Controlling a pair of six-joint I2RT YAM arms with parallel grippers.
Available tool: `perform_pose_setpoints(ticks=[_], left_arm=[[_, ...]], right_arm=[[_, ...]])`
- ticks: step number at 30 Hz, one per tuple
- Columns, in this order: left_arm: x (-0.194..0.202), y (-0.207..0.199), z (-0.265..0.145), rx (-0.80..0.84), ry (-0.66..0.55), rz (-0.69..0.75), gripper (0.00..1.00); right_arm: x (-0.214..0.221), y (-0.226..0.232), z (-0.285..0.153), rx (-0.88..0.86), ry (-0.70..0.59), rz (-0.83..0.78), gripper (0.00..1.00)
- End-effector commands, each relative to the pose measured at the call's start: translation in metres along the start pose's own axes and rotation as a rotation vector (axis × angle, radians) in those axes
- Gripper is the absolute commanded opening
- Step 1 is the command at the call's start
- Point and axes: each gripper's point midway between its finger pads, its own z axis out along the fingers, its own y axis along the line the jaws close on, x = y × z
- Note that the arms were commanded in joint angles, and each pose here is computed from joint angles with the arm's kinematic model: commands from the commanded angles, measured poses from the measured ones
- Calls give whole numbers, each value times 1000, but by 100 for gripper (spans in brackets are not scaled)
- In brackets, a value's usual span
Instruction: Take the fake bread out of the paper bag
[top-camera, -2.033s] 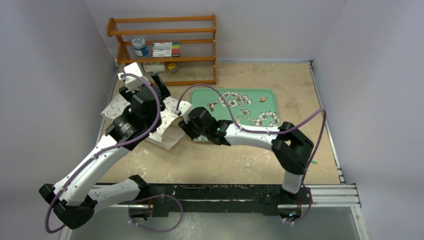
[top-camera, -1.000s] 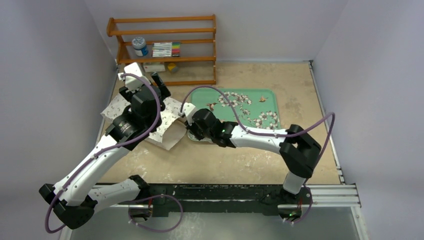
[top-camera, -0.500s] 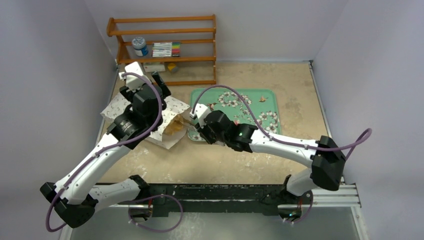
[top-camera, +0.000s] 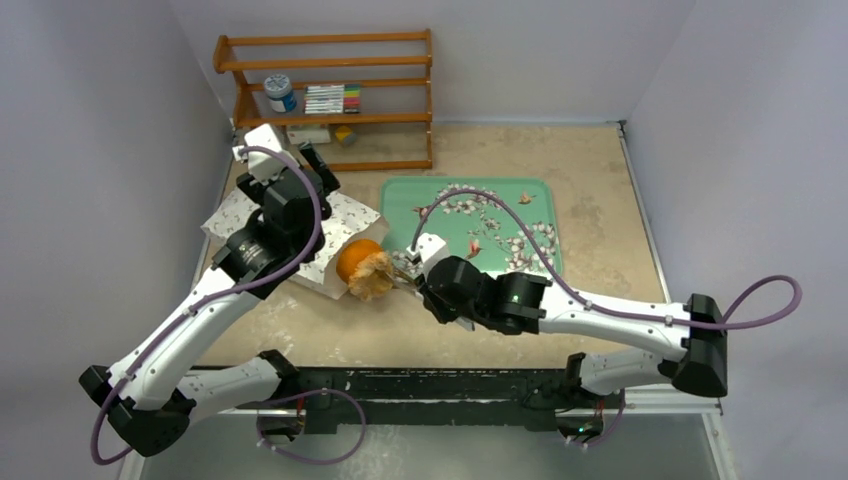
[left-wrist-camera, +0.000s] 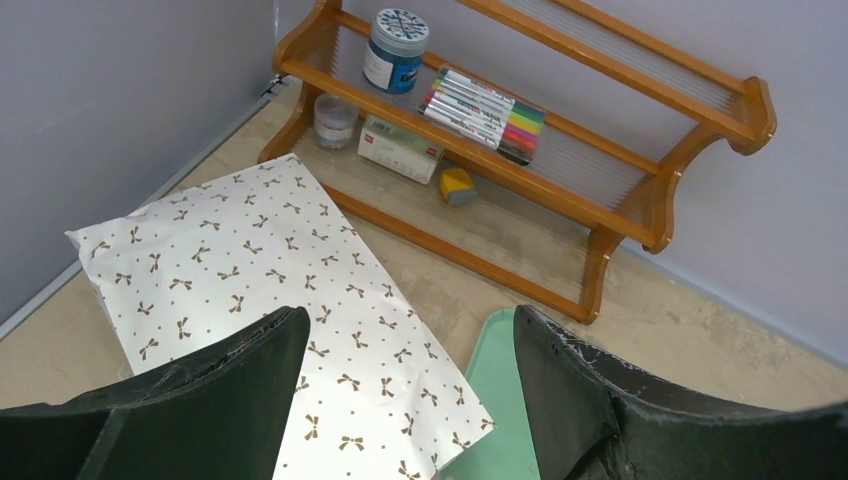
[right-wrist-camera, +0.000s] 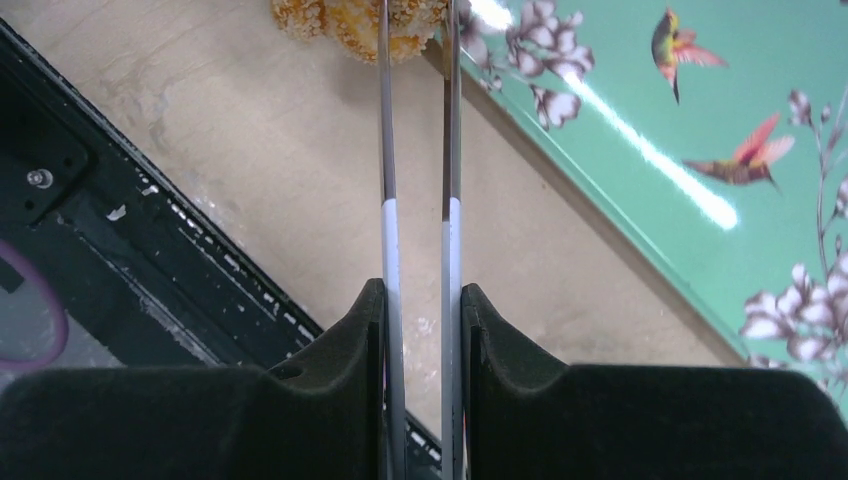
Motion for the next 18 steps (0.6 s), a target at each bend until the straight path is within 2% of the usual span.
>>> perform_pose_setpoints(ticks=[1,6,12,18], left_arm=[[-22,8,-4,-22,-54,-88,75],[-21,13,-6,-25,-57,-96,75],[-20,18,-9,-15,-55,-109,75],[-17,20,-12,4,-46,-117,75]], right_arm=[[-15,-13,-38,86,-81,181,0],[-9,-22,-56,172,-60,298,0],[7,-50,-77,393,-39,503,0],[0,-71,-98,508,-151,787,0]])
